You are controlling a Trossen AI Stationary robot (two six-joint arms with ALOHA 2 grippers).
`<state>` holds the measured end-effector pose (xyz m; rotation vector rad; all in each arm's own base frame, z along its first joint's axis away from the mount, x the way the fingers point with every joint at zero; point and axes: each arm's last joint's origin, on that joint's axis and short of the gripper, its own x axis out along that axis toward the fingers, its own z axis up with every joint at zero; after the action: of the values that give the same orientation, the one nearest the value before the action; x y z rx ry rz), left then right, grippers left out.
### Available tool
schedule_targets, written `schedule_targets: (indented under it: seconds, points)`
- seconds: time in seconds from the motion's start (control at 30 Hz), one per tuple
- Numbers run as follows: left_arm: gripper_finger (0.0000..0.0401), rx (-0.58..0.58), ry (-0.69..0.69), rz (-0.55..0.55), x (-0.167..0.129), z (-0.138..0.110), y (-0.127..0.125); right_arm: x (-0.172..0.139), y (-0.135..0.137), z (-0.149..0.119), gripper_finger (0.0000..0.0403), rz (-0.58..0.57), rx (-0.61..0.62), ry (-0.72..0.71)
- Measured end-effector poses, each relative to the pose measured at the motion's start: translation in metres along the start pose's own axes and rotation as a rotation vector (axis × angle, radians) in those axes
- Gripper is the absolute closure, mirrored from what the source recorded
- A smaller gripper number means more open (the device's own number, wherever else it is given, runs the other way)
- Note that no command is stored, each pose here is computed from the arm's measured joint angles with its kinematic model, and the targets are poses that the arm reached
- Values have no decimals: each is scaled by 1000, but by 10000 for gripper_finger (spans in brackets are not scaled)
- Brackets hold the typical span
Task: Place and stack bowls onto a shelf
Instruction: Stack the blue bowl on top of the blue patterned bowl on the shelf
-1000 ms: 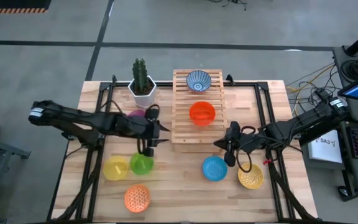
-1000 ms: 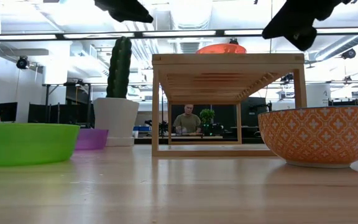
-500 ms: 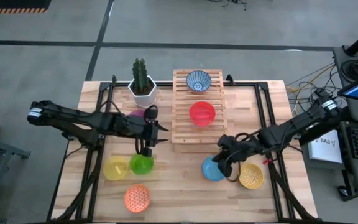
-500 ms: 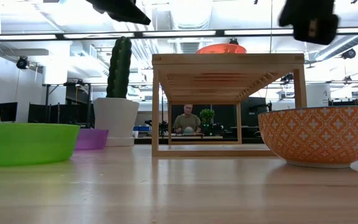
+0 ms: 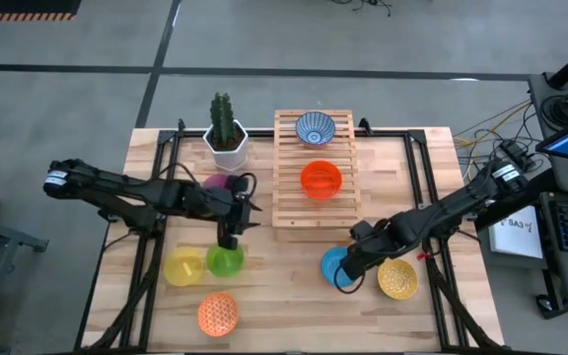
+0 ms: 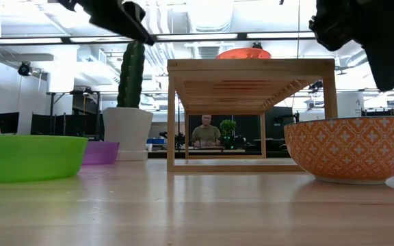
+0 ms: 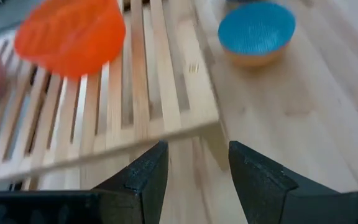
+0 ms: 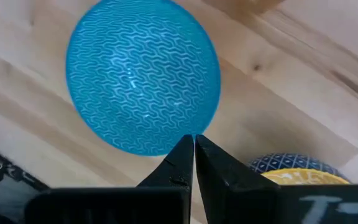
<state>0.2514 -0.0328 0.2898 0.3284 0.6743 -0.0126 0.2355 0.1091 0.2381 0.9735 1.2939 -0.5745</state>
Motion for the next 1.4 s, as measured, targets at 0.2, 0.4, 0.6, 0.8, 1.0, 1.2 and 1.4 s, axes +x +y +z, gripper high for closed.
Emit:
schedule_targets:
  seconds: [0.2,0.4,0.6,0.8,1.0,1.2,1.4]
  points:
    - [249,-66,151,86,-5,-18,1,1,1,0,379,0,81,0]
    - [249,-60,132,100,-15,-26,1,10,2,1,315,-40,135,-3]
    - [249,-72,93,106,-28,-30,3,27,4,4,245,-111,129,-47]
    - [249,-90,72,110,-35,-33,4,38,5,6,223,-154,108,-97]
    - [249,-91,61,124,-38,-38,4,52,7,8,223,-205,75,-115]
    - [249,-93,52,137,-39,-37,5,65,7,9,253,-245,46,-108]
    - [249,-93,49,138,-39,-37,5,73,10,12,337,-239,33,-110]
